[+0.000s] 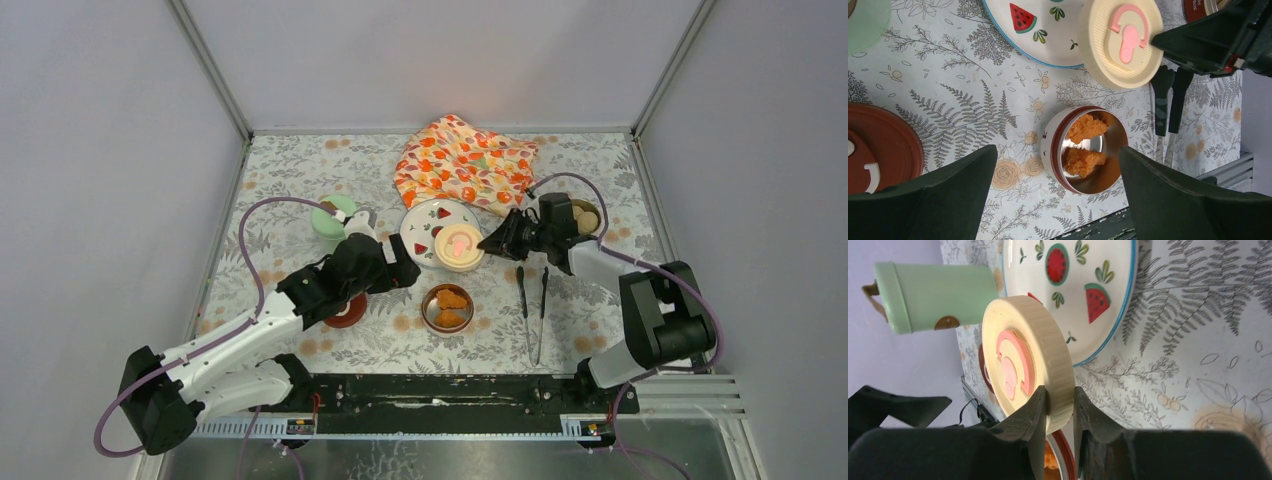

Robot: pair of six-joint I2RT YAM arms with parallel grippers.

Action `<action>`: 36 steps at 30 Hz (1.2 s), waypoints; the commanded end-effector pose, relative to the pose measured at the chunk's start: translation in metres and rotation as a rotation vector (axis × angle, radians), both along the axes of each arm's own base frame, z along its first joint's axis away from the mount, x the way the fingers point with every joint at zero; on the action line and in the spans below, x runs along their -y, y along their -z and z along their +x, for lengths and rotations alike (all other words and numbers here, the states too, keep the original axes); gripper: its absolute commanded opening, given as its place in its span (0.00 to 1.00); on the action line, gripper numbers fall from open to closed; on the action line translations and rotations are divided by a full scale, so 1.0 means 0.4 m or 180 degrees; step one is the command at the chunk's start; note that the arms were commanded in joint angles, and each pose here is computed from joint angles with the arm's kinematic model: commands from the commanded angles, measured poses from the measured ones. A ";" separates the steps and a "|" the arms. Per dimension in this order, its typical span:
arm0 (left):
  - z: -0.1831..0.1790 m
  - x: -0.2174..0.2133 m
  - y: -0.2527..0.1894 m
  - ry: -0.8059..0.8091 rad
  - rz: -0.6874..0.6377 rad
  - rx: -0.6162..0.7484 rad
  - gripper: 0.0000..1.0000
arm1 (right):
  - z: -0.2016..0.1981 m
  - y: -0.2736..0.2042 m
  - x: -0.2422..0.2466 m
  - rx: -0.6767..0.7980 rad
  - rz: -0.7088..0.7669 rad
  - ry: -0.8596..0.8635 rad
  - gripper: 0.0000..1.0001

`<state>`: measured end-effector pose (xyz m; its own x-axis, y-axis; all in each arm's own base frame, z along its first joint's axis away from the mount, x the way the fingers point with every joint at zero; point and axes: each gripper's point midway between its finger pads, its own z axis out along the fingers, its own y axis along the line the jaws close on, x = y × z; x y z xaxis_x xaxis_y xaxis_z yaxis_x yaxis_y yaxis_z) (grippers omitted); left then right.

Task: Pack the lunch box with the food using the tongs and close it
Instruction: Pick up the box lid from the plate, then screw the box lid onto the packing box.

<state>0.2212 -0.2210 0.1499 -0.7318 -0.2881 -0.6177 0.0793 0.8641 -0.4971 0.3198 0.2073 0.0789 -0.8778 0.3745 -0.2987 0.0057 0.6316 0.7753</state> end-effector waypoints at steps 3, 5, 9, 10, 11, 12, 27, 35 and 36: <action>0.003 0.020 -0.007 0.0010 -0.0148 0.0042 0.99 | -0.078 -0.073 -0.003 0.0146 0.0112 -0.0325 0.08; 0.000 0.027 -0.005 0.0038 -0.0182 0.0020 0.99 | -0.108 -0.085 -0.002 0.0132 0.0109 -0.0415 0.08; -0.007 0.040 0.012 0.0096 -0.0217 -0.0069 0.99 | -0.174 -0.092 -0.003 0.0048 0.0039 -0.0624 0.08; -0.010 0.044 0.016 0.0109 -0.0227 -0.0089 0.99 | -0.189 -0.093 -0.005 0.0052 0.0000 -0.0678 0.08; -0.012 0.048 0.022 0.0121 -0.0231 -0.0110 0.99 | -0.203 -0.090 -0.007 0.0042 -0.0025 -0.0725 0.08; -0.014 0.053 0.024 0.0137 -0.0241 -0.0124 0.99 | -0.216 -0.088 -0.010 0.0032 -0.0039 -0.0761 0.08; -0.044 0.110 0.069 0.0294 -0.0226 -0.0278 0.98 | -0.305 -0.046 -0.046 -0.0067 -0.0136 -0.1001 0.08; -0.056 0.130 0.104 0.0331 -0.0215 -0.0379 0.95 | -0.309 -0.036 -0.057 -0.0027 -0.0144 -0.1029 0.08; -0.058 0.133 0.108 0.0339 -0.0215 -0.0391 0.95 | -0.310 -0.034 -0.059 -0.0033 -0.0144 -0.1032 0.08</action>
